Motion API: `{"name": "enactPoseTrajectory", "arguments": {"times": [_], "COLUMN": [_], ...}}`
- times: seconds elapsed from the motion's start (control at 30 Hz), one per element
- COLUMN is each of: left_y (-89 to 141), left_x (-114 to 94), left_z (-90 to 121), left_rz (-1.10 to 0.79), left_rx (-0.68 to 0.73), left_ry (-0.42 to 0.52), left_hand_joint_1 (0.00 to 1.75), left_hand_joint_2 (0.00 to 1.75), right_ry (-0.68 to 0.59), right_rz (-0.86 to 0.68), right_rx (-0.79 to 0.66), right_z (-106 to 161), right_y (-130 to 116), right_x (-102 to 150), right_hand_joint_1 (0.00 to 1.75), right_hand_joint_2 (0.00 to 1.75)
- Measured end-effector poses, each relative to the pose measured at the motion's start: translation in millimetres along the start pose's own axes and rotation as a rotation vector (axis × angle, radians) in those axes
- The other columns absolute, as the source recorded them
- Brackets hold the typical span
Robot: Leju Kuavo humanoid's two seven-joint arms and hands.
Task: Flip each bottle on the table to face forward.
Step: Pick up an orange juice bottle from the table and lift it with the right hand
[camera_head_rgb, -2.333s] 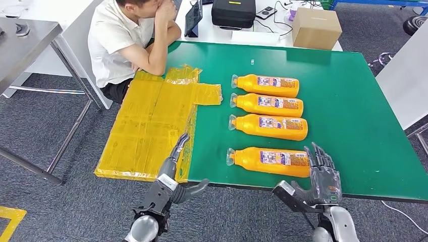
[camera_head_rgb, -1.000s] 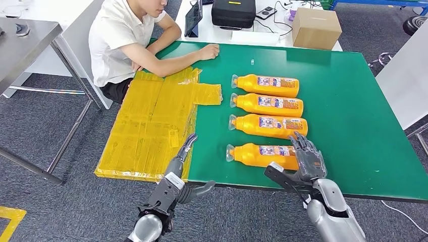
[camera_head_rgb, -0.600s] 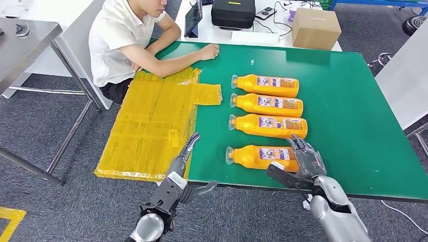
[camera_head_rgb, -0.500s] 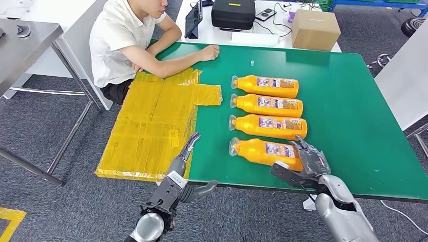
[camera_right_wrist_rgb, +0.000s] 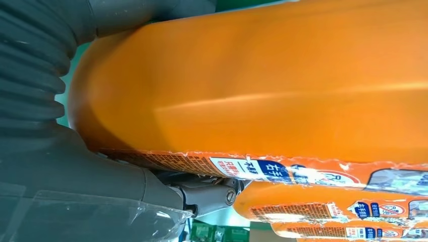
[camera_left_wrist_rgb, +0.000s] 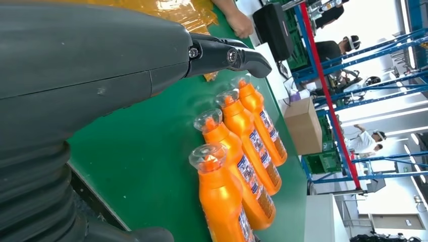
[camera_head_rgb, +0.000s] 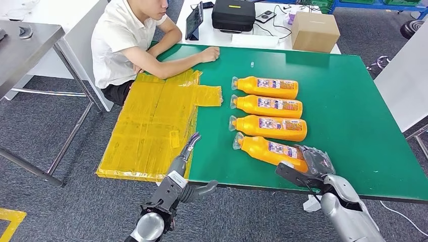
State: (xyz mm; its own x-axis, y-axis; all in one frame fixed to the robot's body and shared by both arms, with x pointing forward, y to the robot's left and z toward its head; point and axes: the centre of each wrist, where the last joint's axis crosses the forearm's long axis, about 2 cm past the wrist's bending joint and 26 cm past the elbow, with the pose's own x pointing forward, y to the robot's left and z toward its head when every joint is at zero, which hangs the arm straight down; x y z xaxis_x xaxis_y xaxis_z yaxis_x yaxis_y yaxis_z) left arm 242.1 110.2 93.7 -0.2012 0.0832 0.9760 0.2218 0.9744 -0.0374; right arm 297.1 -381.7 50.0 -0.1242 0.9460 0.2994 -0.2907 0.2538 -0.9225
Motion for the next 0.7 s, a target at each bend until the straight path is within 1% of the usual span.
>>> {"name": "enactPoseTrajectory", "arguments": {"times": [0.07,0.17,0.23,0.3,0.37,0.43,0.5,0.57,0.63,0.7], "left_y": [0.1,0.0,-1.0,-3.0,-6.0,-9.4,-11.9,-13.0,-13.8,-15.0], "left_x": [0.2,0.5,0.3,-0.4,-1.4,-2.7,-4.0,-5.2,-5.8,-6.4], "left_z": [-0.6,-1.1,-0.6,0.9,3.0,5.6,8.5,10.5,11.5,13.3], "left_rz": [0.0,0.009,0.043,0.125,0.248,0.368,0.431,0.448,0.489,0.602], "left_rx": [0.0,0.008,0.012,0.008,-0.003,-0.008,-0.007,-0.005,-0.004,-0.005], "left_ry": [-0.003,-0.006,0.001,0.027,0.06,0.085,0.1,0.108,0.125,0.17], "left_hand_joint_1": [0.0,0.0,0.0,0.0,0.0,0.0,0.0,0.0,0.0,0.0], "left_hand_joint_2": [1.75,1.75,1.75,1.75,1.75,1.75,1.75,1.75,1.75,1.75], "right_ry": [-0.014,-0.058,-0.092,-0.125,-0.16,-0.191,-0.211,-0.222,-0.233,-0.248], "right_rz": [-0.025,-0.104,-0.189,-0.274,-0.361,-0.438,-0.484,-0.507,-0.529,-0.568], "right_rx": [-0.002,-0.036,-0.093,-0.163,-0.232,-0.293,-0.335,-0.36,-0.385,-0.424], "right_z": [1.4,3.1,3.6,3.8,2.8,0.3,-2.6,-4.6,-5.2,-5.6], "right_y": [1.3,6.4,11.8,17.5,22.2,24.0,22.7,20.3,19.2,18.9], "right_x": [-1.0,2.8,11.2,24.2,41.6,60.5,75.2,83.2,88.0,94.1], "right_hand_joint_1": [1.7,1.72,1.75,1.75,1.75,1.75,1.75,1.75,1.71,1.64], "right_hand_joint_2": [1.75,1.75,1.75,1.75,1.75,1.75,1.75,1.75,1.75,1.75]}}
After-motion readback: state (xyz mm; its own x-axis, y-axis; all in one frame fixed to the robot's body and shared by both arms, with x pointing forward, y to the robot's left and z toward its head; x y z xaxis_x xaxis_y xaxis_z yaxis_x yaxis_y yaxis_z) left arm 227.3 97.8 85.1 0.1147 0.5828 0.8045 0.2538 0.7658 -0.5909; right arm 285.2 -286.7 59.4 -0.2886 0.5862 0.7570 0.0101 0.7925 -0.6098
